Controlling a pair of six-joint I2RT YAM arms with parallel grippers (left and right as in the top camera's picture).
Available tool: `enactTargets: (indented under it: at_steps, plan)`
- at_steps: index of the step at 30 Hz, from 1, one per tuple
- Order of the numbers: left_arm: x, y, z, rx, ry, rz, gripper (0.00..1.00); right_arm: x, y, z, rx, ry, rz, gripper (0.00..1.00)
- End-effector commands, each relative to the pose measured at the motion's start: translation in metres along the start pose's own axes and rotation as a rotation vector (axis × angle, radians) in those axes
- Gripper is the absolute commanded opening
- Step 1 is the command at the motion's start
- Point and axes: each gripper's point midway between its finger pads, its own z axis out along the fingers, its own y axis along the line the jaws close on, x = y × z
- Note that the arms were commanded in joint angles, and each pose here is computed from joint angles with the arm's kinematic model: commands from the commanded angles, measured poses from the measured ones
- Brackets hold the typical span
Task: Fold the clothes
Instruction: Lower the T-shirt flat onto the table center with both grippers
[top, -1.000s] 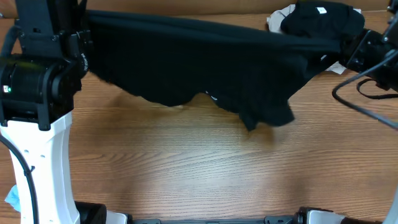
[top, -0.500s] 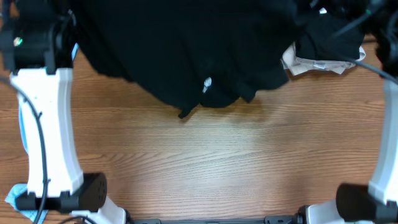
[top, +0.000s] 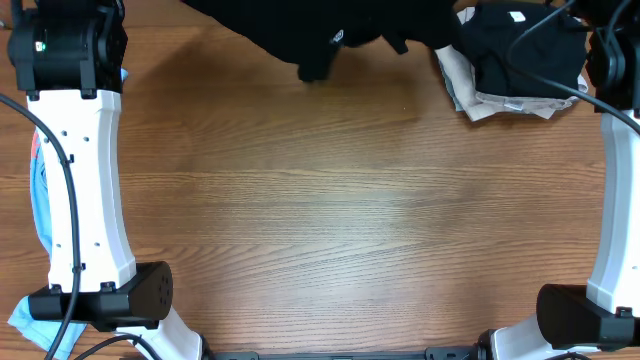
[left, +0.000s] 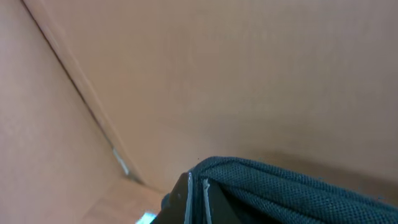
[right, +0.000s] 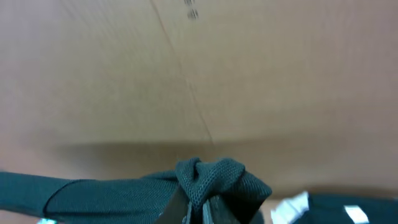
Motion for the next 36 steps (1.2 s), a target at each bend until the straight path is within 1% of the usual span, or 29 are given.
enactTargets:
  at_steps: [1, 4, 7, 9, 11, 14, 17, 20, 21, 22, 25, 28, 33, 36]
  plan:
    - [0.012, 0.04, -0.002, -0.127, 0.067, 0.032, 0.04, 0.001, -0.029, -0.003, 0.128, 0.011, -0.022, 0.04]
    - [0.057, 0.04, 0.007, -0.133, 0.227, 0.102, 0.04, 0.046, -0.047, 0.016, 0.164, 0.166, 0.009, 0.04]
    - [0.118, 0.043, 0.011, -0.151, 0.447, 0.122, 0.04, 0.101, -0.064, 0.028, 0.206, 0.356, 0.058, 0.04]
    - [0.16, 0.041, 0.011, -0.144, 0.6, 0.114, 0.04, 0.136, -0.073, 0.029, 0.234, 0.484, 0.091, 0.04]
    - [0.199, 0.033, 0.008, -0.103, 0.749, 0.126, 0.04, 0.165, -0.078, 0.023, 0.257, 0.599, 0.121, 0.04]
    - [0.239, 0.022, -0.004, -0.035, 0.927, 0.149, 0.04, 0.193, -0.08, 0.008, 0.284, 0.728, 0.154, 0.04]
    - [0.256, 0.021, -0.018, -0.018, 1.02, 0.168, 0.05, 0.209, -0.076, -0.008, 0.287, 0.815, 0.183, 0.04]
    - [0.26, 0.027, -0.035, -0.025, 1.082, 0.192, 0.04, 0.222, -0.074, -0.022, 0.295, 0.891, 0.207, 0.04]
    - [0.263, 0.031, -0.046, -0.029, 1.124, 0.207, 0.04, 0.231, -0.074, -0.029, 0.305, 0.931, 0.22, 0.04]
    - [0.264, 0.03, -0.048, -0.017, 1.13, 0.21, 0.05, 0.238, -0.073, -0.035, 0.313, 0.958, 0.233, 0.04]
    - [0.268, 0.029, -0.055, 0.003, 1.153, 0.203, 0.04, 0.255, -0.069, -0.048, 0.325, 1.003, 0.253, 0.04]
    - [0.275, 0.03, -0.067, 0.01, 1.187, 0.205, 0.04, 0.27, -0.06, -0.065, 0.327, 1.017, 0.266, 0.04]
    - [0.295, 0.043, -0.099, -0.005, 1.249, 0.225, 0.04, 0.303, -0.039, -0.11, 0.31, 1.028, 0.278, 0.04]
    - [0.31, 0.038, -0.114, 0.044, 1.265, 0.19, 0.04, 0.328, -0.031, -0.135, 0.304, 1.083, 0.276, 0.04]
